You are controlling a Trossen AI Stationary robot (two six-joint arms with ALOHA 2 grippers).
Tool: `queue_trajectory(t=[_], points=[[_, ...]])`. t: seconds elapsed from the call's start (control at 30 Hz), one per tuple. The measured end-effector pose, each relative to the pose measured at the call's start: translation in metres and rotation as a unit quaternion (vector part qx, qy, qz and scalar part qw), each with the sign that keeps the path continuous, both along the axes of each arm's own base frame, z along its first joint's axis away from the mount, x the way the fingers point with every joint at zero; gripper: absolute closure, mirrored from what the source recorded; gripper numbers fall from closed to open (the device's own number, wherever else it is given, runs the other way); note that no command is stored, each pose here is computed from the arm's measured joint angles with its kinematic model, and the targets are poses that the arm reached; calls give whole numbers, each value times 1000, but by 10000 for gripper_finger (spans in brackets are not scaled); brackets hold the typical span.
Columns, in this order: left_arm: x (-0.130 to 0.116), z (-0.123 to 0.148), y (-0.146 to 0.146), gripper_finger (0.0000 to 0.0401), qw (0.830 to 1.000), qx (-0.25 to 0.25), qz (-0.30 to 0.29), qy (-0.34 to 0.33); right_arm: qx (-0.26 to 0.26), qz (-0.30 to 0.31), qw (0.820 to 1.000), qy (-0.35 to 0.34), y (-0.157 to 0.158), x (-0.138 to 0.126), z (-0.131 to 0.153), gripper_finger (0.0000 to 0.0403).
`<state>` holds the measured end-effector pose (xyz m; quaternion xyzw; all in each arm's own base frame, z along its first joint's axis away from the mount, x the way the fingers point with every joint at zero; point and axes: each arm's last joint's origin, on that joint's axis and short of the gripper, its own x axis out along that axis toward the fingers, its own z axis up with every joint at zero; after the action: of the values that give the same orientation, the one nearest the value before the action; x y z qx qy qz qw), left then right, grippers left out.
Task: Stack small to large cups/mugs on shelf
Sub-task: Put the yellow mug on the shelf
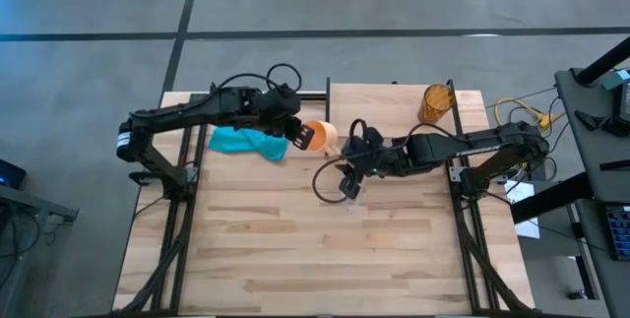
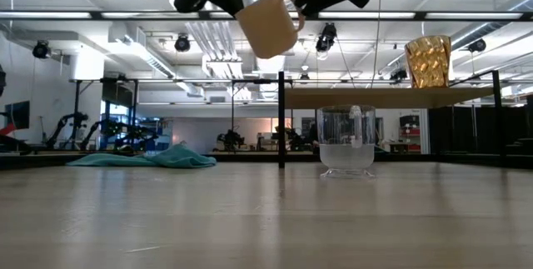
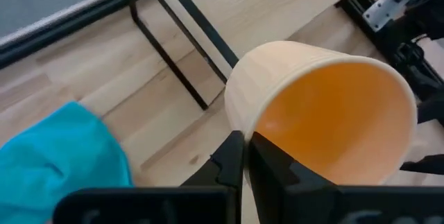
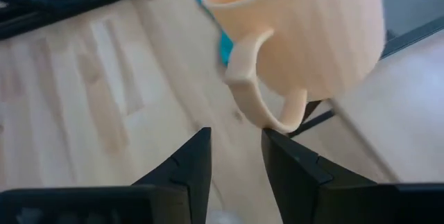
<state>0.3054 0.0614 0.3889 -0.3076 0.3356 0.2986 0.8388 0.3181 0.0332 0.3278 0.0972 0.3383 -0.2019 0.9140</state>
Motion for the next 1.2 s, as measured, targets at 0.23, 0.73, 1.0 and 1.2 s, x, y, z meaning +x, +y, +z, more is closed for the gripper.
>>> queue_trajectory(t=[0.23, 0.73, 1.0, 1.2], points=[[0, 0, 2, 401, 1000, 0, 5, -1, -49, -2, 999, 7, -2, 0, 1, 280], [-3, -2, 14, 401, 1000, 2, 23, 6, -80, 5, 997, 14, 5, -2, 1, 286], [-4, -2, 15, 401, 1000, 4, 21, 7, -106, -21, 994, 11, 3, -2, 2, 289], [-2, 0, 15, 401, 1000, 6, 21, -3, -104, -23, 994, 2, 3, -1, 3, 289]])
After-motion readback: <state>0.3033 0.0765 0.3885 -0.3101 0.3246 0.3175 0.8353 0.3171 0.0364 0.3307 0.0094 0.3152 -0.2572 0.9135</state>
